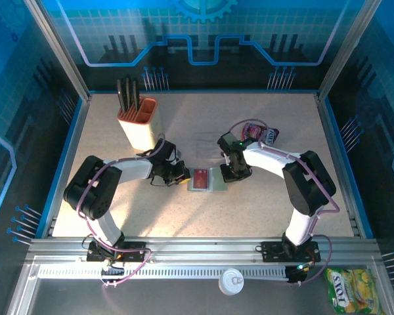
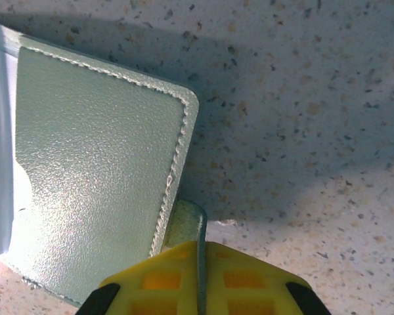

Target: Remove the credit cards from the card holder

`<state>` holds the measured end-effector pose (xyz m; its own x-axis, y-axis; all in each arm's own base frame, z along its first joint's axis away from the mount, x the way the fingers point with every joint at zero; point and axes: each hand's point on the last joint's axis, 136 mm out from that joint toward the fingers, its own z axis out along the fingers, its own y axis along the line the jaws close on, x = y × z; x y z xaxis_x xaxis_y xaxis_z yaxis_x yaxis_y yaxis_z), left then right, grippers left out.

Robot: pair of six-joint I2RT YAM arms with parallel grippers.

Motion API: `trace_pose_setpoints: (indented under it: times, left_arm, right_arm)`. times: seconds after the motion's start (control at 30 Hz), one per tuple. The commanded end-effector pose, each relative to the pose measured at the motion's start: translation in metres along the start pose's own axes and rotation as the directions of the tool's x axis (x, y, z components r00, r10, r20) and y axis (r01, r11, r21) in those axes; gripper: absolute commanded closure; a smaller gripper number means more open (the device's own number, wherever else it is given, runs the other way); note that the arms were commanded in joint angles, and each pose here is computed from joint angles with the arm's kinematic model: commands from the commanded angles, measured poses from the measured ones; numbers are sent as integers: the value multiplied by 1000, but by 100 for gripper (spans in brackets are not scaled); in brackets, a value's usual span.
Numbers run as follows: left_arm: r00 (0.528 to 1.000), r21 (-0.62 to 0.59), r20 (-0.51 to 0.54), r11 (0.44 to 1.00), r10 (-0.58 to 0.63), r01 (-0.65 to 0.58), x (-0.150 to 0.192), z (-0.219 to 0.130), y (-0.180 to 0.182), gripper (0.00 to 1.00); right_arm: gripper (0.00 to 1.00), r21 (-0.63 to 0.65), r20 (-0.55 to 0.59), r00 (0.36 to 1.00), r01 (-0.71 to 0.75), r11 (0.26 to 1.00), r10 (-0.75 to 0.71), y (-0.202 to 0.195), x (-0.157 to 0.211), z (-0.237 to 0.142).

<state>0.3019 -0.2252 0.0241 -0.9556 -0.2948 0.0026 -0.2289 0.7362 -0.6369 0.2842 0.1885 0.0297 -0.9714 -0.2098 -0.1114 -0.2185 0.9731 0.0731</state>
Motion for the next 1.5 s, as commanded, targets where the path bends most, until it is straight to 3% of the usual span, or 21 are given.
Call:
trace_pose_setpoints:
  times: [0.0,0.57,0.73,0.9,1.47]
  left_arm:
    - [999,-43,-5,998,-43,43,2,-4,19,90]
    - [997,-96,-34,993,-74,71,8,0,43,94]
    - [996,-132,-38,989,-77,71,9,-1,53,94]
    - [996,-175,-56,983,-72,61,12,0,63,94]
    - [996,-177,-42,981,-85,76,7,-4,66,96]
  right_arm:
    - [99,-41,17,1000,-2,999,2,15,-10,0]
    - [96,35,-5,1000,-16,999,16,5,0,15]
    - [87,47,0,1000,-18,999,18,2,0,14]
    - [72,81,8,1000,-20,997,19,-5,2,9]
    - [60,160,-44,992,-112,981,120,-43,18,8]
